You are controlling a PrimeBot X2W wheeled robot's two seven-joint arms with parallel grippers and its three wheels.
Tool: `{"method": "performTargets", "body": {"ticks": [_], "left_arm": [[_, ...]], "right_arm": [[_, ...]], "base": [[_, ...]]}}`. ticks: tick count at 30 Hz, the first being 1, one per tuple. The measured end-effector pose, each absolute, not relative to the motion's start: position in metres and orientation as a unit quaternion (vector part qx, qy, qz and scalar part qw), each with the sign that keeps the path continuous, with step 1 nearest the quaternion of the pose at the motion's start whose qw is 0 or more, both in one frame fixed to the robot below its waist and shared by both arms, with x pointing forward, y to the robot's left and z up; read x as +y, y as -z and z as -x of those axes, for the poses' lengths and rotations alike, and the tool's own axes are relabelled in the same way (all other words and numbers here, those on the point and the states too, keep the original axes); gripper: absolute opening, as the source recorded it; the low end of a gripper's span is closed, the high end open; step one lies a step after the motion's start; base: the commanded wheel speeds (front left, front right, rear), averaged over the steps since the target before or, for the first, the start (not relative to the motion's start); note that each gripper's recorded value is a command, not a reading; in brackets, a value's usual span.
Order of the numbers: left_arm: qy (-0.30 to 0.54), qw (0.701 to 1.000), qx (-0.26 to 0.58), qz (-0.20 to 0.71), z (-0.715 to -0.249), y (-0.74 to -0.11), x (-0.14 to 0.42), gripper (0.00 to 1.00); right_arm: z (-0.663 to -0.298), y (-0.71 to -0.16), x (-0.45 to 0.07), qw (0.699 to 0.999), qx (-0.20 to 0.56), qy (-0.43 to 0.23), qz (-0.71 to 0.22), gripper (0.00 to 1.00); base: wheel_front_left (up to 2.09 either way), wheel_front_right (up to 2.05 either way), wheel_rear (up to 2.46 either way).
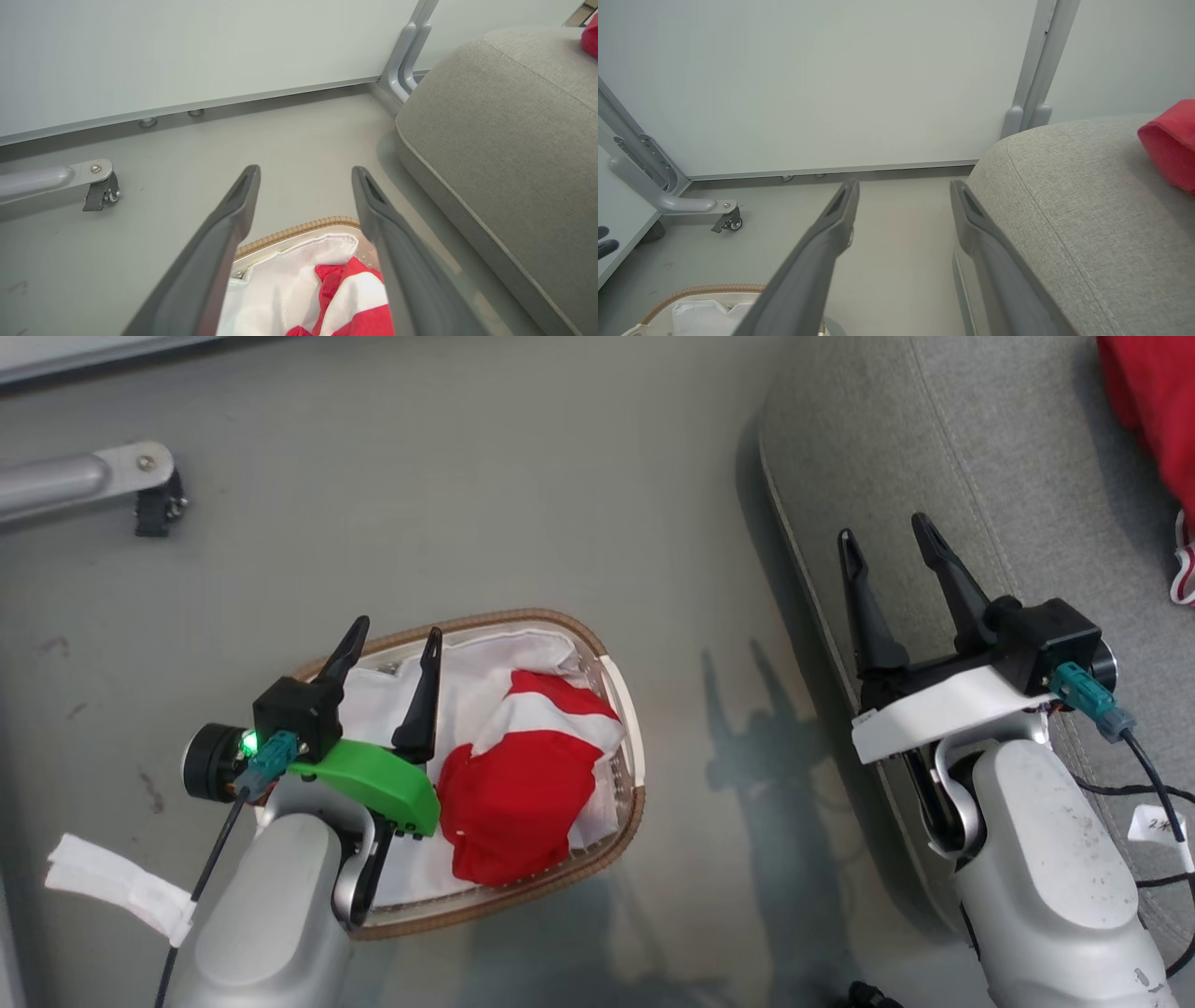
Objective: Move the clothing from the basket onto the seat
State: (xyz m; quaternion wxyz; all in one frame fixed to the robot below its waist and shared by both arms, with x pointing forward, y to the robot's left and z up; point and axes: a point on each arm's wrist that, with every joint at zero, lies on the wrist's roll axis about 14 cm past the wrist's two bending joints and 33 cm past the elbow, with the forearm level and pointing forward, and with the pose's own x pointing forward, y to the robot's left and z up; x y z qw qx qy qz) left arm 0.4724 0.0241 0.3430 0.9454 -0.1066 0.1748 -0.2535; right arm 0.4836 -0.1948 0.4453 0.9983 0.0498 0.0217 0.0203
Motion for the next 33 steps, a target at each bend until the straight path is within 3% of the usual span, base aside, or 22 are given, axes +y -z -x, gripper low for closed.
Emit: {"method": "performTargets", "body": {"ticks": [12, 27, 28, 29, 30, 33], "left_arm": [[0.334, 0.889, 0.287, 0.124, -0.470, -0.248, -0.036, 1.00], [0.369, 0.799, 0.464, 0.102, -0.400, -0.153, -0.059, 1.00], [0.369, 0.797, 0.468, 0.100, -0.397, -0.153, -0.058, 0.79], [0.370, 0.795, 0.471, 0.097, -0.394, -0.152, -0.057, 0.12], [0.371, 0.793, 0.474, 0.096, -0.392, -0.153, -0.056, 0.00], [0.364, 0.797, 0.472, 0.100, -0.387, -0.158, -0.050, 0.00]], "right_arm": [[-0.491, -0.397, -0.213, 0.997, 0.069, -0.004, -0.035, 1.00], [-0.476, -0.360, -0.237, 0.992, 0.123, 0.022, -0.006, 1.00], [-0.476, -0.360, -0.236, 0.992, 0.123, 0.021, -0.006, 1.00], [-0.476, -0.361, -0.236, 0.992, 0.122, 0.021, -0.006, 1.00], [-0.476, -0.362, -0.236, 0.992, 0.121, 0.021, -0.006, 1.00], [-0.478, -0.367, -0.234, 0.993, 0.116, 0.019, -0.007, 1.00]], "base": [[0.00, 0.00, 0.00], [0.00, 0.00, 0.00], [0.00, 0.00, 0.00], [0.00, 0.00, 0.00], [0.00, 0.00, 0.00], [0.00, 0.00, 0.00]]}}
